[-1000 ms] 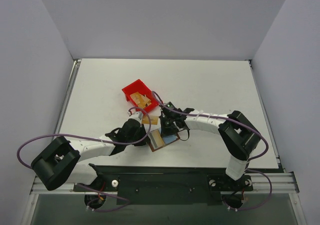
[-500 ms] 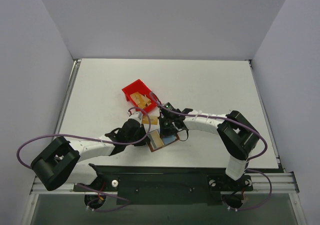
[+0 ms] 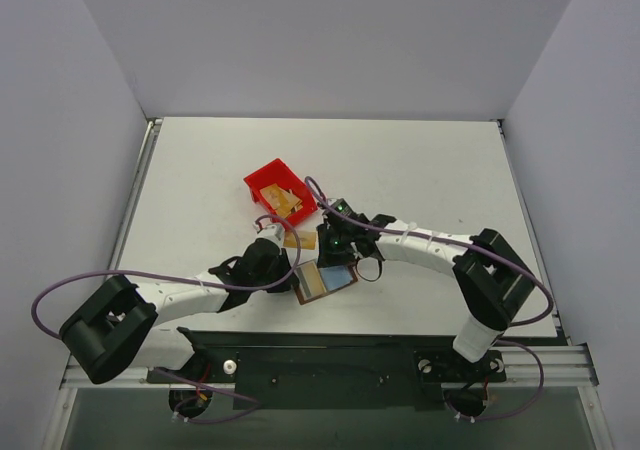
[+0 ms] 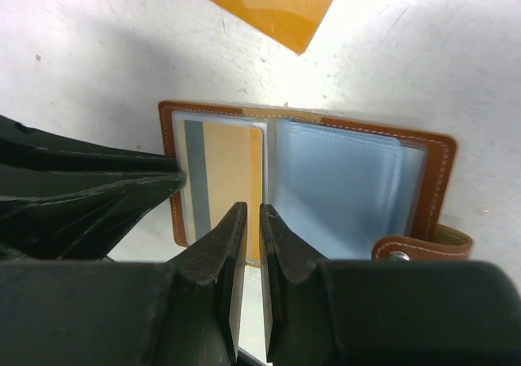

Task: Put the credit cards into the card holder
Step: Insert the credit card into the card holder.

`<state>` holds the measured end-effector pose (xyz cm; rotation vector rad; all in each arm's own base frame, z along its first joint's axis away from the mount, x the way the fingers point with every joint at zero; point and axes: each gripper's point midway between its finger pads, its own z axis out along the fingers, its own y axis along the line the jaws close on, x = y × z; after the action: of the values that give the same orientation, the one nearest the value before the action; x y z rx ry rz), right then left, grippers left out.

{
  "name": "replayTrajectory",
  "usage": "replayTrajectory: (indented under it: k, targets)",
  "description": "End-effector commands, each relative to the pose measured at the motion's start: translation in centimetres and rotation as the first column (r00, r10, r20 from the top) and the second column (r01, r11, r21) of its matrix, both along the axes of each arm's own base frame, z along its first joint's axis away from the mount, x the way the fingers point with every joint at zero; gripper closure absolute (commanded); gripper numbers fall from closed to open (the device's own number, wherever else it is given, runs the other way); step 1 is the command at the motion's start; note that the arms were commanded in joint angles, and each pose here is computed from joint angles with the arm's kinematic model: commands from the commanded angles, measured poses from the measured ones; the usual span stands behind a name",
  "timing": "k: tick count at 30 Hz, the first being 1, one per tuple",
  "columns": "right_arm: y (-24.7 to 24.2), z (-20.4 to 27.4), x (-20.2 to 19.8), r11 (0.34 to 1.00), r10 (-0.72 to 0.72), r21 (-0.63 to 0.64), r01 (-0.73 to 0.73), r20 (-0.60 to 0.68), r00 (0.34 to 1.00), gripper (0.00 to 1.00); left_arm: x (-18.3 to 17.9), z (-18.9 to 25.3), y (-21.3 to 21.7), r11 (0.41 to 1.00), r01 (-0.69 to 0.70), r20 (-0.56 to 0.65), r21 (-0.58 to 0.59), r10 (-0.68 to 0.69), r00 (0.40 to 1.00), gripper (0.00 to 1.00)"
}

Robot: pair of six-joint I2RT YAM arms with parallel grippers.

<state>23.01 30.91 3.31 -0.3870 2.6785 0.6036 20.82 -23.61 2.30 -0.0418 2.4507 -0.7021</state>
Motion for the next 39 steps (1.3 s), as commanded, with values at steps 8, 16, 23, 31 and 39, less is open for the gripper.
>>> replayTrajectory:
  k: [8,16,23,31,39]
  targets:
    - [-1.8,2.8,4.6,0.999,-0.05,0.024,0.047,0.093,0.994,0.78,3.1,5.9,-0.9,0.999,0.0,0.135,-0.041,0.005,0.991,0.75]
    - [-0.5,2.1,8.2,1.0,-0.005,0.004,0.005,0.124,0.992,0.73,4.6,8.7,1.3,0.996,-0.072,0.169,-0.053,0.08,0.982,0.7]
    - [1.0,0.5,11.2,0.999,0.023,0.021,-0.026,0.132,0.991,0.73,4.8,7.2,3.9,0.989,-0.145,0.126,-0.027,0.147,0.981,0.7]
    - [2.0,-0.9,13.2,0.998,0.012,0.061,-0.018,0.098,0.995,0.73,4.6,6.5,4.5,0.987,-0.161,0.107,-0.019,0.162,0.981,0.7]
    - [3.7,-1.8,13.4,0.994,0.037,0.1,-0.042,0.049,0.998,0.73,4.6,6.2,5.0,0.986,-0.169,0.1,-0.012,0.169,0.981,0.7]
